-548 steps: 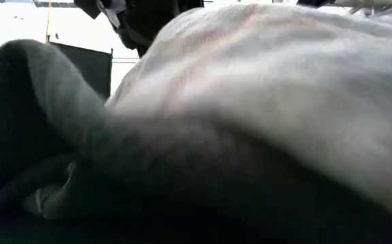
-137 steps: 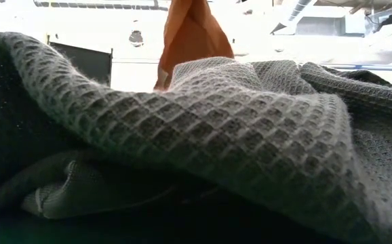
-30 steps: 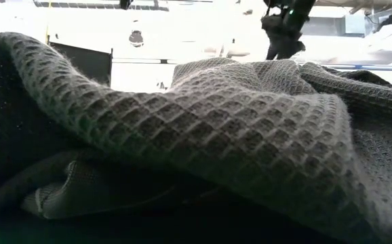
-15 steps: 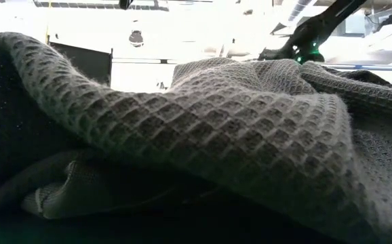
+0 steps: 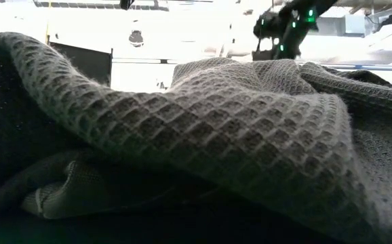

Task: Sort towels by color in basket
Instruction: Put the orange towel into the orange bin

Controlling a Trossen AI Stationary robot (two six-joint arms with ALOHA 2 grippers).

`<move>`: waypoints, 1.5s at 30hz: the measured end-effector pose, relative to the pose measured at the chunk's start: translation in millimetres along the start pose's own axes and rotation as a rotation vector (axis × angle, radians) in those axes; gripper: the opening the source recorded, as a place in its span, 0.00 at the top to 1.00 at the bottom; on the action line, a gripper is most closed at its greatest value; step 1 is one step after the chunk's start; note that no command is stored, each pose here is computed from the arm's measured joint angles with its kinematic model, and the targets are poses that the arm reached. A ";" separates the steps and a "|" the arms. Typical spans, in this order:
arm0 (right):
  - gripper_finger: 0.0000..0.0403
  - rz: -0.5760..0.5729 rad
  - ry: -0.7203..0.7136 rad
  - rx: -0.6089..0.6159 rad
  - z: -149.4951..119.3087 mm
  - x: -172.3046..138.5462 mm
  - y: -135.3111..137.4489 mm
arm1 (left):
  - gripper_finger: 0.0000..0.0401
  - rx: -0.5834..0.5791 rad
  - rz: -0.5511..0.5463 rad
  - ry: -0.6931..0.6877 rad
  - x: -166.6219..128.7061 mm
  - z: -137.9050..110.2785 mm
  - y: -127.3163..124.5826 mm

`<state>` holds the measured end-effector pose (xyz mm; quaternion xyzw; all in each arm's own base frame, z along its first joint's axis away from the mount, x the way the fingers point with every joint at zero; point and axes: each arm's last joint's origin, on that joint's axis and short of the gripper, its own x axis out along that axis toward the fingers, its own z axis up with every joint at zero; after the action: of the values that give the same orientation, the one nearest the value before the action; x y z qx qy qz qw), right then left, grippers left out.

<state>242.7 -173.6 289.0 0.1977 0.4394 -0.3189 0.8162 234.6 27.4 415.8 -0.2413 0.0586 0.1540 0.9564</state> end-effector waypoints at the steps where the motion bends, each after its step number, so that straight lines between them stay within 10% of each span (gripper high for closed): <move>1: 0.49 -0.005 -0.030 0.002 6.1 -8.7 -0.2 | 0.44 0.000 -0.006 0.004 0.0 -0.1 -0.2; 9: 0.49 0.019 -0.253 0.023 36.9 -7.6 0.2 | 0.44 0.011 -0.012 0.007 0.0 -0.2 -0.3; 23: 0.49 0.004 0.271 -0.027 -34.0 140.2 9.5 | 0.44 -0.028 -0.028 0.075 -5.2 -8.4 -5.9; 29: 0.49 0.022 0.226 -0.021 -22.1 113.0 9.6 | 0.44 -0.046 -0.028 0.075 -5.2 -8.4 -5.9; 39: 0.49 -0.046 -0.135 0.053 23.4 -17.9 -5.7 | 0.44 -0.051 -0.043 0.084 -5.1 -8.7 -6.3; 45: 0.49 -0.043 0.049 0.181 -16.9 1.3 -8.4 | 0.44 -0.055 -0.043 0.084 -5.1 -8.6 -6.3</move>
<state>227.4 -169.8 278.5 0.2690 0.4328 -0.3701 0.7768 231.5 16.6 412.0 -0.2748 0.0893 0.1249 0.9492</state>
